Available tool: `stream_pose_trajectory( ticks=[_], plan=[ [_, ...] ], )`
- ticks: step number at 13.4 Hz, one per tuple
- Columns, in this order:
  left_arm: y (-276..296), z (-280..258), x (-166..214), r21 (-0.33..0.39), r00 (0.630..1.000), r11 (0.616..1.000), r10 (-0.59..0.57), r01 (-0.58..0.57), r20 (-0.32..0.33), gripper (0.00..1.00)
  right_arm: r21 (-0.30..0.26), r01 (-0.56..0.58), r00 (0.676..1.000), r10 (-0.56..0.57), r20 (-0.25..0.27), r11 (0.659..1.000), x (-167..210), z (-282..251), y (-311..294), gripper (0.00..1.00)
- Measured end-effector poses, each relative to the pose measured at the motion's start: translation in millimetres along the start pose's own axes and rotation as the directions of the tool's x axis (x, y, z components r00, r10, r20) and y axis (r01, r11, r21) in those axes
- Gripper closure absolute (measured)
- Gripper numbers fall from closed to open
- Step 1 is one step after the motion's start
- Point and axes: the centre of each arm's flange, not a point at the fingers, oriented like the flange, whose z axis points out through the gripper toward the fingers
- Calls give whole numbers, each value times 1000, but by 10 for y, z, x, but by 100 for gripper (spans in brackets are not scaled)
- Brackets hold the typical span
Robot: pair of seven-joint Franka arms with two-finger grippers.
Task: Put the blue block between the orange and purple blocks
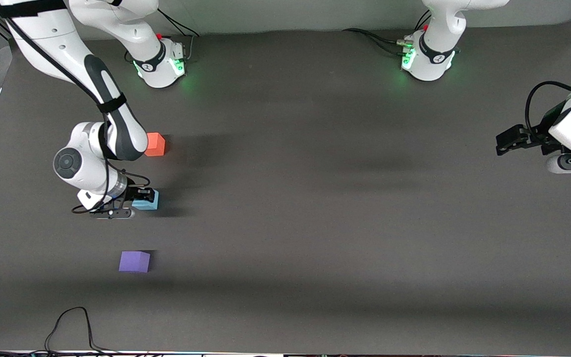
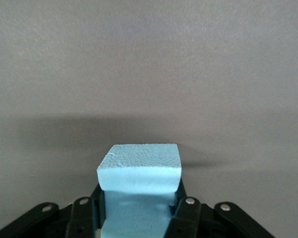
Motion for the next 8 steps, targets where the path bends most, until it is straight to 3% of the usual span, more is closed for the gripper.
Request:
stream_pose_trajectory(
  ticks=[2,3,7,8],
  plan=[
    [1,1,0,0,1000,1000,0,0,0,0,0,0,1000,0,-7,1000,8,-6,1,47],
    [1,1,0,0,1000,1000,0,0,0,0,0,-1,1000,1,-8,1000,10,-2,2,42],
    [2,2,0,0,1000,1000,0,0,0,0,2,-3,1000,3,-20,1000,48,-55,3,3],
    [2,2,0,0,1000,1000,0,0,0,0,6,-3,1000,3,-27,1000,81,-137,-6,0]
  ],
)
